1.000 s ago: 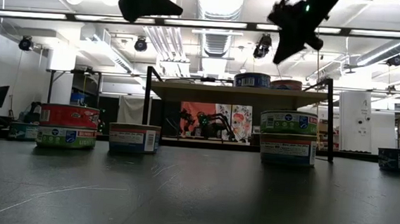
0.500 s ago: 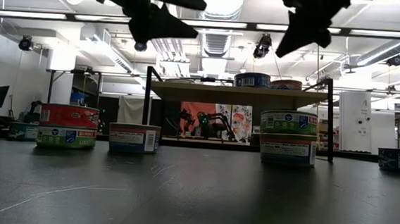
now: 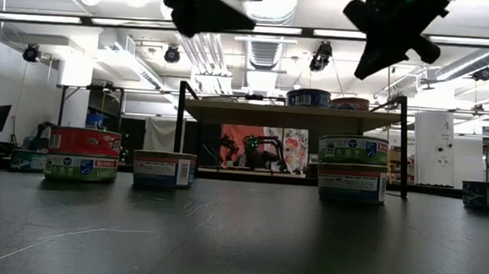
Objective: Stack canned seafood by type on shelf
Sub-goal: Adjust the blue pink tuna can on the shelf, then stack the green white tuna can on top of the green white tuna can on the shelf
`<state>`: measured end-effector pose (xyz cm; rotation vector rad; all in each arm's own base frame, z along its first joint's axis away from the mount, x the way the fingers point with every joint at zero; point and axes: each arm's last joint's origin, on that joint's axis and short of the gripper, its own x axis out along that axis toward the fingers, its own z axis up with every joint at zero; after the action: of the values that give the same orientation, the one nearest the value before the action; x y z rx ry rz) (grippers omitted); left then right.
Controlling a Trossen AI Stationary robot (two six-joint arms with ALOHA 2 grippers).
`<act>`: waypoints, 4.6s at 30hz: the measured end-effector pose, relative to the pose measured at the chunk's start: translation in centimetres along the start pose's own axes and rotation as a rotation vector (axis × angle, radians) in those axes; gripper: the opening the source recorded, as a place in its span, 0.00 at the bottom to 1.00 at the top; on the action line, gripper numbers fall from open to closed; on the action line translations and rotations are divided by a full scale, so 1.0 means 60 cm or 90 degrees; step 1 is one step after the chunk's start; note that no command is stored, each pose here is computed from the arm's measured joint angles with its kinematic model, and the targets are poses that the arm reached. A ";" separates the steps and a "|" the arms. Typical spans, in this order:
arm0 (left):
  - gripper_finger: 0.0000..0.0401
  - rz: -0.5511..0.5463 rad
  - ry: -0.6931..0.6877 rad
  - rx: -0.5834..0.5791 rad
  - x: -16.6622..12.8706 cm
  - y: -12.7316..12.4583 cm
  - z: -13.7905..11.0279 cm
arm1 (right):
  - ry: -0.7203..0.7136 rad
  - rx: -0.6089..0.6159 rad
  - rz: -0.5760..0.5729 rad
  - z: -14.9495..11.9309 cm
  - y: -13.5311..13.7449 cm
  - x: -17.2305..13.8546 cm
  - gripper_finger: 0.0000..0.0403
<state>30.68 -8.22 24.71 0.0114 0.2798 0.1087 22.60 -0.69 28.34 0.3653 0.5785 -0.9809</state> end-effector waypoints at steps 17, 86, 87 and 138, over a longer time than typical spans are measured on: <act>0.76 0.028 -0.012 0.047 0.004 0.023 0.017 | 0.073 0.069 -0.114 0.068 -0.093 0.078 0.02; 0.76 -0.136 0.007 -0.015 0.069 -0.010 -0.042 | 0.068 -0.090 0.139 -0.138 0.064 -0.089 0.02; 0.76 -0.136 0.005 -0.019 0.072 -0.011 -0.045 | 0.052 -0.097 0.137 -0.146 0.067 -0.088 0.02; 0.00 -0.056 0.032 -0.046 0.115 -0.018 -0.078 | -0.054 -0.291 0.258 -0.211 0.088 -0.059 0.02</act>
<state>36.10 -8.59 18.27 -0.0761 0.3258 0.0310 21.93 11.15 20.64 0.0269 0.6038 -0.4528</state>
